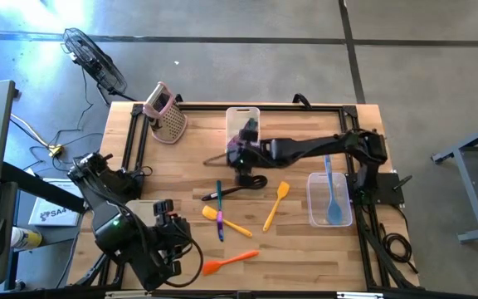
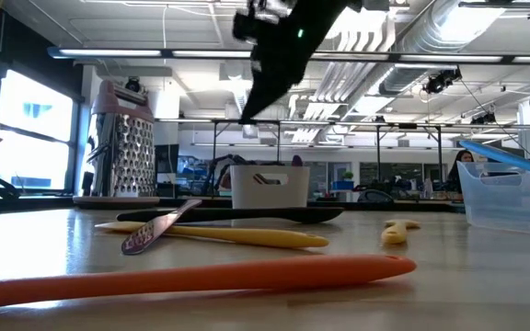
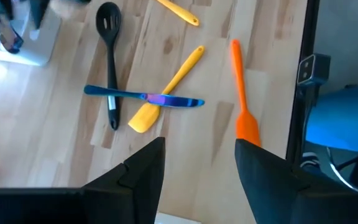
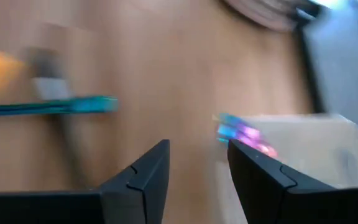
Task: Pick & Place Kitchen Items
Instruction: Put the yellow spatula into the left white bin
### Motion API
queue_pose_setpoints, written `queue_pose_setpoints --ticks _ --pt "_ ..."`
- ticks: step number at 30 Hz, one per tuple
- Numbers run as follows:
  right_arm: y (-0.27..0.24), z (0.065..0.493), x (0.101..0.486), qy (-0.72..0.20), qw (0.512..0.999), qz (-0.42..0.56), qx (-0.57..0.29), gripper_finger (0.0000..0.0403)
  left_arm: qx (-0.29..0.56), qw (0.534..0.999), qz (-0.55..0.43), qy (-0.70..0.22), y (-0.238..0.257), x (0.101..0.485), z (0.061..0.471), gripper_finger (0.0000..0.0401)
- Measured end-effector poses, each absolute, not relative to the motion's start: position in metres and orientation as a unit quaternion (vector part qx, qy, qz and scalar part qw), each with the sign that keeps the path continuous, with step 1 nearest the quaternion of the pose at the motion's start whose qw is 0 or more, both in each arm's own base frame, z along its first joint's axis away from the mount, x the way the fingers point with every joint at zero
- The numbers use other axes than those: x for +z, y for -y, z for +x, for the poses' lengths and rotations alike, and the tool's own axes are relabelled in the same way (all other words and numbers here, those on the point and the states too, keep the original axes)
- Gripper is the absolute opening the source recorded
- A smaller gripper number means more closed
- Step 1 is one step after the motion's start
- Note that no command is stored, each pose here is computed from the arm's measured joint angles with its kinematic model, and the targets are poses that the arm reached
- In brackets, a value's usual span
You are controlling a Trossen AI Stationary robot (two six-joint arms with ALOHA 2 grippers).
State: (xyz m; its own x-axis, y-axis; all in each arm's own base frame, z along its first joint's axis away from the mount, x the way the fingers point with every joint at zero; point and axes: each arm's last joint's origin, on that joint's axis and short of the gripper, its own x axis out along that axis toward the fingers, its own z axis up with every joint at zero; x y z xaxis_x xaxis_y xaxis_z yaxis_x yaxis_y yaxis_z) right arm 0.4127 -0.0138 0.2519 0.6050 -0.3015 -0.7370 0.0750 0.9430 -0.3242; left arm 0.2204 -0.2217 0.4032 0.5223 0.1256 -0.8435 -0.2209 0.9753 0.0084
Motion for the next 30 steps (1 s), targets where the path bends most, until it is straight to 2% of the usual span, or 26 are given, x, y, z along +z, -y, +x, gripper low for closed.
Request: queue_pose_setpoints --ticks 6,11,19,24,27,30 --pt "-0.04 0.385 0.277 -0.449 0.887 -0.076 0.079 0.0156 0.107 0.862 -0.082 -0.488 0.223 0.402 0.22 0.0187" --pt "-0.078 0.349 0.276 -0.549 0.812 -0.057 0.189 0.0156 0.114 0.862 -0.101 -0.484 0.223 0.401 0.221 0.0187" --pt "-0.1 0.305 0.241 -0.692 0.702 -0.12 0.119 0.0156 0.12 0.856 -0.083 -0.496 0.231 0.373 0.227 0.0187" --pt "-0.099 0.282 0.217 -0.751 0.631 -0.155 0.117 0.0156 0.121 0.839 -0.057 -0.528 0.234 0.344 0.229 0.0187" --pt "-0.097 0.278 0.204 -0.757 0.622 -0.161 0.118 0.0156 0.123 0.83 -0.045 -0.542 0.235 0.331 0.229 0.0187" --pt "-0.095 0.281 0.197 -0.741 0.636 -0.176 0.126 0.0156 0.128 0.826 -0.037 -0.548 0.235 0.321 0.229 0.0187"
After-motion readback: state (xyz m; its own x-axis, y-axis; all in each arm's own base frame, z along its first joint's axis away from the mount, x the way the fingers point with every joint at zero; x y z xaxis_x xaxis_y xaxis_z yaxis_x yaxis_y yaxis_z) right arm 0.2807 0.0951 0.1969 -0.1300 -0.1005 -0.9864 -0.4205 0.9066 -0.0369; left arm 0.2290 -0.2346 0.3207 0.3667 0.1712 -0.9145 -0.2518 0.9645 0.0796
